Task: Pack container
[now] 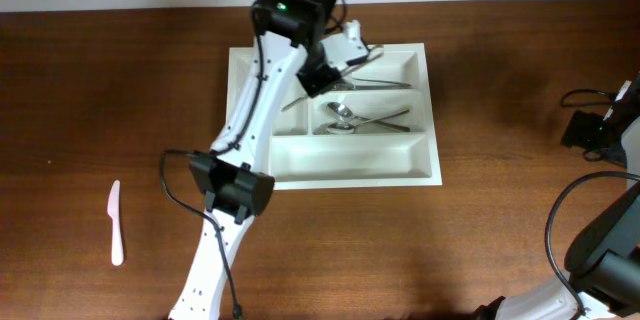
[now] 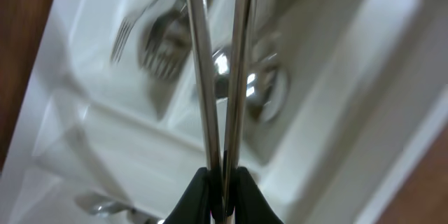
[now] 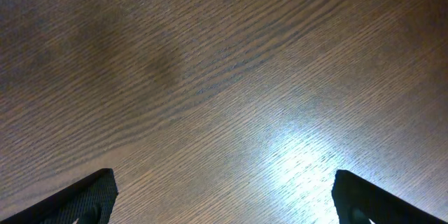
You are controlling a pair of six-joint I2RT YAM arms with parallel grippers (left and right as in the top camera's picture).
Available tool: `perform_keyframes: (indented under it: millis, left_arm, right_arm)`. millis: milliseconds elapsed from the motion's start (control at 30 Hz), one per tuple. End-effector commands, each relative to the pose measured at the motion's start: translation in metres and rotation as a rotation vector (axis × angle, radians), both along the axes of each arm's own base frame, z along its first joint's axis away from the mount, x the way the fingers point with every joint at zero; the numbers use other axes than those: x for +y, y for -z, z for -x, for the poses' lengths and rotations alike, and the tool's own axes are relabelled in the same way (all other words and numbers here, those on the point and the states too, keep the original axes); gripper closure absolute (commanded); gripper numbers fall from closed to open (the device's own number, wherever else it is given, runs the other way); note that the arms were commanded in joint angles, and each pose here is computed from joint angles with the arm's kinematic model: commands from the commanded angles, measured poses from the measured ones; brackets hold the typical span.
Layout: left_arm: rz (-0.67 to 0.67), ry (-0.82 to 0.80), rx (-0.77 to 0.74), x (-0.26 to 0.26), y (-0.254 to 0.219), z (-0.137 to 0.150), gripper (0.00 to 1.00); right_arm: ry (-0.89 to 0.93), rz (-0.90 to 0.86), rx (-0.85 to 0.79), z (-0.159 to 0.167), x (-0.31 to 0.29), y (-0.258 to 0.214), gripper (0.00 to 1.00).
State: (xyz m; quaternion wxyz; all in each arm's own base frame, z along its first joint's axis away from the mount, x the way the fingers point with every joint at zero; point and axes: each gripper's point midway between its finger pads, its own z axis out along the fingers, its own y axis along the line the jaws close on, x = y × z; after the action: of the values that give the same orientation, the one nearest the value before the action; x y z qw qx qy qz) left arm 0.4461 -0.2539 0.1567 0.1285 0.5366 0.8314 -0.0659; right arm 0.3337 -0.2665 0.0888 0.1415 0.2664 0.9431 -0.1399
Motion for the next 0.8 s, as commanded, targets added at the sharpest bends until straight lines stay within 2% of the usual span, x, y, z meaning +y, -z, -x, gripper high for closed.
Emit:
perform_keyframes:
  millis: [0,167,433,767]
  left_arm:
    - [0.084,0.034,-0.054,-0.020,-0.048,0.021,0.98]
    - [0.037,0.072,-0.016,-0.025,-0.046,0.043,0.98]
    - [-0.127,0.128,0.167,0.000,0.003,0.080,0.98]
    - [-0.141,0.206,0.269,0.000,0.035,0.098,0.98]
  right_arm:
    - [-0.006,0.004,-0.001,0.001,0.002,-0.002,0.01]
    - [-0.006,0.004,-0.001,0.001,0.002,-0.002,0.01]
    - [-0.006,0.003,-0.001,0.001,0.002,-0.002,0.01]
    - [-0.006,0.003,-0.001,0.001,0.002,-0.002,0.01]
